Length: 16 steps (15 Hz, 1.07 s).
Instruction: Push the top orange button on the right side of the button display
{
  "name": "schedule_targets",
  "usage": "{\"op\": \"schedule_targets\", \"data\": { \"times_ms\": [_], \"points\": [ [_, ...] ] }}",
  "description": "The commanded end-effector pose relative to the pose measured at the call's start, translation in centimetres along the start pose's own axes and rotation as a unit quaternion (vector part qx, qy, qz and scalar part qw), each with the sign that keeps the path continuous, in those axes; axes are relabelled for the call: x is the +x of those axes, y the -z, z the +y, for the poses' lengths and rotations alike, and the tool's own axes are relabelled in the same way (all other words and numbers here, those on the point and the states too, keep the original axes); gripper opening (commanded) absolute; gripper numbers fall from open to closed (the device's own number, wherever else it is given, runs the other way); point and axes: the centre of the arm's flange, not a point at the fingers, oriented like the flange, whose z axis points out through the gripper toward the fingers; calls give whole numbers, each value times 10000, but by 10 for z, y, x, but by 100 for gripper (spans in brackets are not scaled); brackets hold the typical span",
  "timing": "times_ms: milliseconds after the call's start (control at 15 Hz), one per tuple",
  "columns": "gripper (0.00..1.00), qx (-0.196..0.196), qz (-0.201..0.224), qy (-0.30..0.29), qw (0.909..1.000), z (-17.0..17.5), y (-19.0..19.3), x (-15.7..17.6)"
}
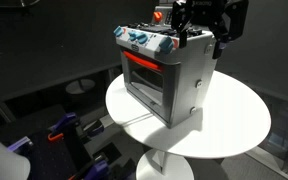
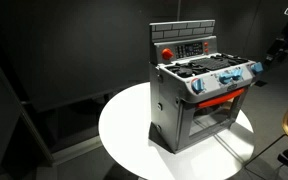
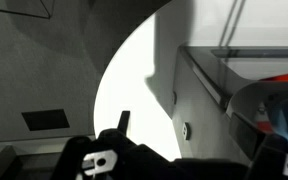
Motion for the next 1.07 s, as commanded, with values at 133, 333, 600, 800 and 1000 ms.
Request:
{"op": "schedule_targets", "data": {
  "times_ms": [133, 333, 600, 800, 1000],
  "points": [
    [100, -1, 3, 0, 10000, 0, 0, 0],
    [100, -19, 36, -85, 10000, -1, 2, 6],
    [100, 65, 241, -168, 9995, -11, 18, 25],
    [100, 129, 463, -221, 9986, -23, 33, 44],
    [100, 155, 654, -278, 9974, -37, 42, 67]
  ]
}}
